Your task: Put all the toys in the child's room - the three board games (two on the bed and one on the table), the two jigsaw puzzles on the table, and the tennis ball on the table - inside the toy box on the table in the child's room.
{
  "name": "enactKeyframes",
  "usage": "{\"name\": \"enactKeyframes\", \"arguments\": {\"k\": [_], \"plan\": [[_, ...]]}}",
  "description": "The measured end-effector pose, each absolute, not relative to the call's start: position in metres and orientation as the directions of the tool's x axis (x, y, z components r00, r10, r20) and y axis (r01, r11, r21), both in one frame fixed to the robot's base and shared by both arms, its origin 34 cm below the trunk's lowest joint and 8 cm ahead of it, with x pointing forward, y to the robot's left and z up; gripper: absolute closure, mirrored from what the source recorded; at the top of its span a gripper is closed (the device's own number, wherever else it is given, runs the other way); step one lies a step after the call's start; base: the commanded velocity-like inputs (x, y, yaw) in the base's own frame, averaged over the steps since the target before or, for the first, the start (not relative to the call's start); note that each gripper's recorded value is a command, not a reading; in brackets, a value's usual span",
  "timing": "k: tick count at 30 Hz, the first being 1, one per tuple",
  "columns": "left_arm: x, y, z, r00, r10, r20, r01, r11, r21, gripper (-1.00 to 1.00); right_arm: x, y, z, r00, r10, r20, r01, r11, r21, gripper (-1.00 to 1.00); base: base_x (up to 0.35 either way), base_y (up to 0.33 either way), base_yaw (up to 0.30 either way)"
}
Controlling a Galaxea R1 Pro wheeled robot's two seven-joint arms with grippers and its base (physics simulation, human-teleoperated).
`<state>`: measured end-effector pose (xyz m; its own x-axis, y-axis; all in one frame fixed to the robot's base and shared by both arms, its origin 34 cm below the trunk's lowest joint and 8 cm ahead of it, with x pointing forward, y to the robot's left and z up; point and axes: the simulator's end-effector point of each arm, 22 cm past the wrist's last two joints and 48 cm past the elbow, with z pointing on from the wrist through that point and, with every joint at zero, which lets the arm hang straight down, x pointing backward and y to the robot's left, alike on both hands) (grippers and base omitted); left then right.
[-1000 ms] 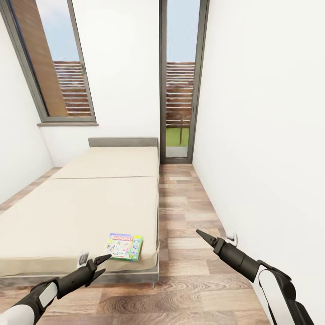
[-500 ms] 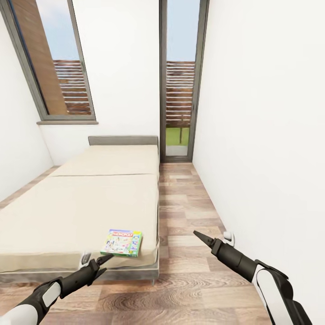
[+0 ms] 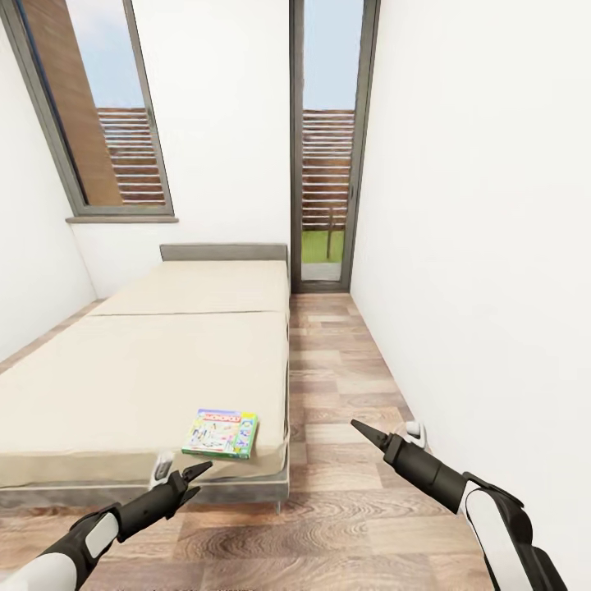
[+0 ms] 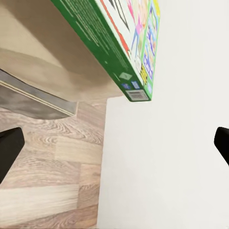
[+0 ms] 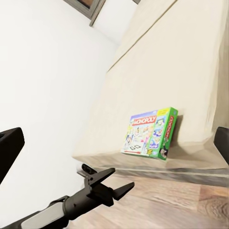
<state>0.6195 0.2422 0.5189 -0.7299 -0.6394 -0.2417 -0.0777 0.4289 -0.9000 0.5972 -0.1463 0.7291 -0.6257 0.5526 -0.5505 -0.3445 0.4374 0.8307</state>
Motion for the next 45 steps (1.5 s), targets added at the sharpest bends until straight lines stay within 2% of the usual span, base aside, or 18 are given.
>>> {"name": "enactKeyframes", "arguments": {"k": [27, 45], "plan": [[0.613, 0.195, 0.473, -0.728, -0.632, -0.267, -0.013, 0.402, -0.916, -1.00, 0.586, -0.147, 0.678, -0.625, 0.552, -0.552, -0.346, 0.438, 0.830, -1.00, 0.000, 0.000, 0.000], [0.617, 0.195, 0.476, -0.710, -0.659, -0.250, -0.025, 0.377, -0.926, -1.00, 0.586, -0.147, 0.678, -0.625, 0.551, -0.553, -0.349, 0.436, 0.829, -1.00, 0.033, 0.000, 0.000]]}}
